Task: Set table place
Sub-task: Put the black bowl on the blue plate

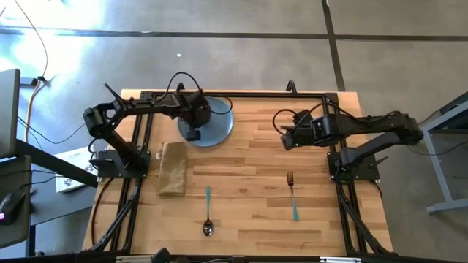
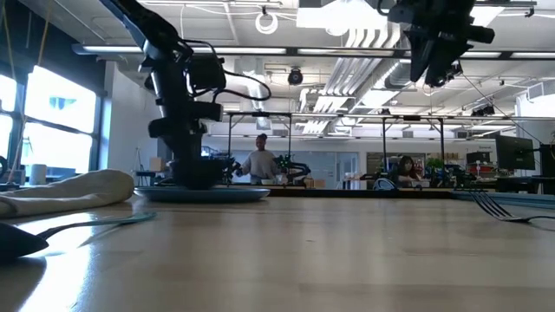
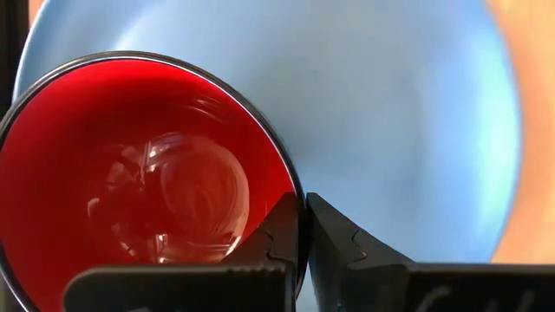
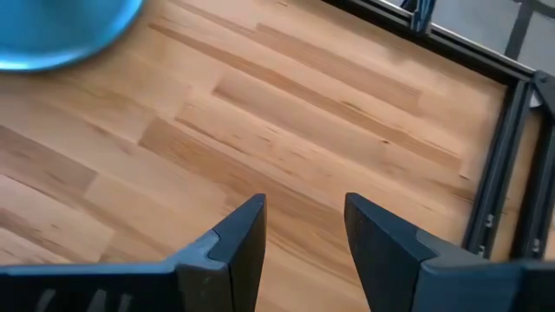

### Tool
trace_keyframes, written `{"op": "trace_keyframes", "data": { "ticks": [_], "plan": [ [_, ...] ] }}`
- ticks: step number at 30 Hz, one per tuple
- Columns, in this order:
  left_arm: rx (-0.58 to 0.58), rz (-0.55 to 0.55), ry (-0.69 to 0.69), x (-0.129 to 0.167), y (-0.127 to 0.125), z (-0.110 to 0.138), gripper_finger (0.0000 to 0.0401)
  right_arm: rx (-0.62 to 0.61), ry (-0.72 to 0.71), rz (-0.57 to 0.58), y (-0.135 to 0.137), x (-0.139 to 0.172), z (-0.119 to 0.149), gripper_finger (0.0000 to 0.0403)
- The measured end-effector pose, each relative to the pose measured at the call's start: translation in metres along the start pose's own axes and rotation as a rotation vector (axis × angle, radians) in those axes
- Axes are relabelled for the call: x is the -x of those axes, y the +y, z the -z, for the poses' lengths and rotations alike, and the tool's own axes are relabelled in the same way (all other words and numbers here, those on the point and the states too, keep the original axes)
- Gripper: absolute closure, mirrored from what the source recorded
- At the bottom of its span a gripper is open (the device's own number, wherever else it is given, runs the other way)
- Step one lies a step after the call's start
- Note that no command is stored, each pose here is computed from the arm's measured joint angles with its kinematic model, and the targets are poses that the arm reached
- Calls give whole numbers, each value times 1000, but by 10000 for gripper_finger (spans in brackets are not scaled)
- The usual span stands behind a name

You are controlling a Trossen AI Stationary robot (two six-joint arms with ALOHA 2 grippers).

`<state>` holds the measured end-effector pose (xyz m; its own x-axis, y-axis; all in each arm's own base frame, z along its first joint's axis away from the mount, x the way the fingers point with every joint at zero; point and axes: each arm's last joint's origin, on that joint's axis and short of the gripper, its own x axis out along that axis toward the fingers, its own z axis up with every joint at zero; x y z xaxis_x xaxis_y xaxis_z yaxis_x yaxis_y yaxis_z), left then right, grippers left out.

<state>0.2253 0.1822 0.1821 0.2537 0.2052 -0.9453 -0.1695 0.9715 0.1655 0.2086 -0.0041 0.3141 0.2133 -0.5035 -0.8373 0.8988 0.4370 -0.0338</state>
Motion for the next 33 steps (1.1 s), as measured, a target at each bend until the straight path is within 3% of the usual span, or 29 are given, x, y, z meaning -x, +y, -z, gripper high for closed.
{"op": "trace_keyframes", "data": {
  "ticks": [6,13,33],
  "plan": [
    [-24,16,-57,0,-16,-13,401,10,-5,3,-1,-1,-2,254],
    [-36,18,-15,1,-34,-18,401,14,-10,0,-1,-1,-3,254],
    [-14,5,24,-8,-34,-18,400,40,-40,-50,5,-1,-6,254]
  ]
}}
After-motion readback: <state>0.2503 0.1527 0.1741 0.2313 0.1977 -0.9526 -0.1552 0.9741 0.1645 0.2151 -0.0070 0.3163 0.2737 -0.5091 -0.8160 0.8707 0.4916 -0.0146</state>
